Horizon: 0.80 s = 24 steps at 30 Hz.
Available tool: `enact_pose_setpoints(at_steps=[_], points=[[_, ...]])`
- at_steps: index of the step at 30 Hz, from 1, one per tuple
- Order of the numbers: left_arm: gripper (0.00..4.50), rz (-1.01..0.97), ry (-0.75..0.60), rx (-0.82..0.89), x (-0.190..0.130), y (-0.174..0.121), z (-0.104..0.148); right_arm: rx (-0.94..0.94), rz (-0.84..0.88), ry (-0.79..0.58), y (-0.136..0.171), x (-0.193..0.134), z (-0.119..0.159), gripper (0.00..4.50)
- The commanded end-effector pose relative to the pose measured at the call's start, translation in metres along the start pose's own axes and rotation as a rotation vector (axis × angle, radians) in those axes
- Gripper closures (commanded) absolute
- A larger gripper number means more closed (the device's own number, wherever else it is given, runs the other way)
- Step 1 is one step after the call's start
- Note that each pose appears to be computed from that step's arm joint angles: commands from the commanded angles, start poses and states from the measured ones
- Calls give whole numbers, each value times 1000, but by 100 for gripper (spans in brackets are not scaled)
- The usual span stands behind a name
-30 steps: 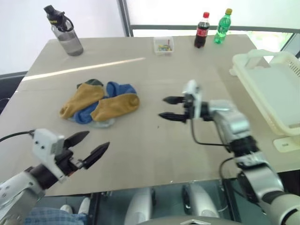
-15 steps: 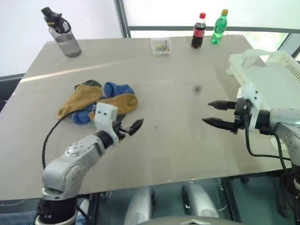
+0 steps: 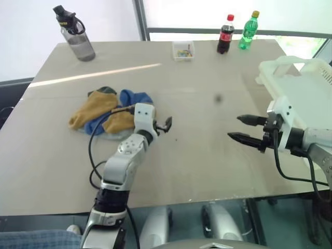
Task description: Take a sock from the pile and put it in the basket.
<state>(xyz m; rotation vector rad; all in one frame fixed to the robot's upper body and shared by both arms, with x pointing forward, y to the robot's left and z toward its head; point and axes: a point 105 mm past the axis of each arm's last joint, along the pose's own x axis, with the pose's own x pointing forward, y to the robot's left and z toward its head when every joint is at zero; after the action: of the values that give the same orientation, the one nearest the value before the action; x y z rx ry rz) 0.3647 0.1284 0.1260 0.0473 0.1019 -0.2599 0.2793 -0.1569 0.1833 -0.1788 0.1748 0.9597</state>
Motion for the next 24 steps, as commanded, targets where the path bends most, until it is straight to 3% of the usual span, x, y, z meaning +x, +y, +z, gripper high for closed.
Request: enact_pose_setpoints(at_steps=[1,8,11,19,24], points=[[1,17,-24,44,7,3,2,-60,-19,-37,1,-7,14,82],[1,55,15,77,19,13,-7,-64,-39,-38,1,-10,14,82],[71,56,43,71,22,16,-13,-65,-48,-38,2,-12,14,82],[433,29,69,44,22,7,-20,-68,-63,-31,1,-14,13,82],[442,-8,33,16,20,-4,-11,-67,-66,-26,1,-14,11,82]])
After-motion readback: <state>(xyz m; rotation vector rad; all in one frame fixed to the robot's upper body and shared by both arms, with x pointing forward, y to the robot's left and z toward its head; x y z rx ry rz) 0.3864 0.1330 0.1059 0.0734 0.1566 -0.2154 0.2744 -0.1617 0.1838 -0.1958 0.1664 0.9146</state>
